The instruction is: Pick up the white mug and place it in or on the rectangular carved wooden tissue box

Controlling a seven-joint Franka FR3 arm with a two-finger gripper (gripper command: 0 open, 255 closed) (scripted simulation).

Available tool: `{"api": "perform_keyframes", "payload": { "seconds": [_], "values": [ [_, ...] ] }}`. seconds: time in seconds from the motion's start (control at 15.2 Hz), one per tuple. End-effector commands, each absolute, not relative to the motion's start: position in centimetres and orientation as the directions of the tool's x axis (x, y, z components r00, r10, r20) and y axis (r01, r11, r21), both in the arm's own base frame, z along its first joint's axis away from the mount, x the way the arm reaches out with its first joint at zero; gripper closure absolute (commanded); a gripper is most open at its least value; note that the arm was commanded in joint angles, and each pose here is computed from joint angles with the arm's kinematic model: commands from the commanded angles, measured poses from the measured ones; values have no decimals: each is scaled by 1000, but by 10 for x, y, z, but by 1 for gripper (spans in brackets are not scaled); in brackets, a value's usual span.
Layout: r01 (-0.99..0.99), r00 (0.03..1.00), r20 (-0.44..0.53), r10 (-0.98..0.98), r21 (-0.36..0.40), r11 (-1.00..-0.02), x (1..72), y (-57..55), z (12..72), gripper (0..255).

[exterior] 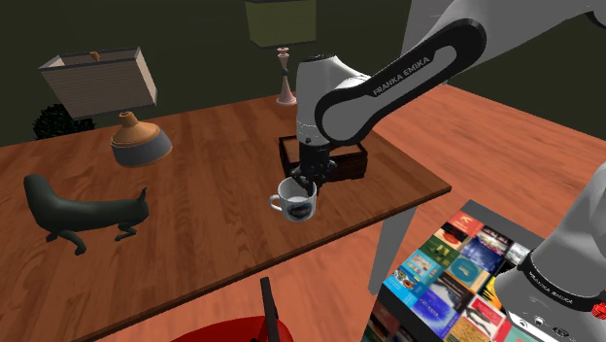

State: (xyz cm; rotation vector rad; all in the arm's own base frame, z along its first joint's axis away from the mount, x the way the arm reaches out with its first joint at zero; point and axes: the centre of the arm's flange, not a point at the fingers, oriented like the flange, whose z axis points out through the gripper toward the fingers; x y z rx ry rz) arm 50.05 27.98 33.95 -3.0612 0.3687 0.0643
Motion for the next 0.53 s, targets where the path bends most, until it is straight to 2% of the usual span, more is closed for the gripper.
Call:
{"api": "perform_keyframes", "payload": {
  "seconds": [0.0, 0.46],
  "values": [
    [-238, 971, -48, -236, -52, -970, 501, 280, 339, 255],
    [-238, 971, -48, -236, -52, -970, 500, 280, 350, 255]
  ]
}}
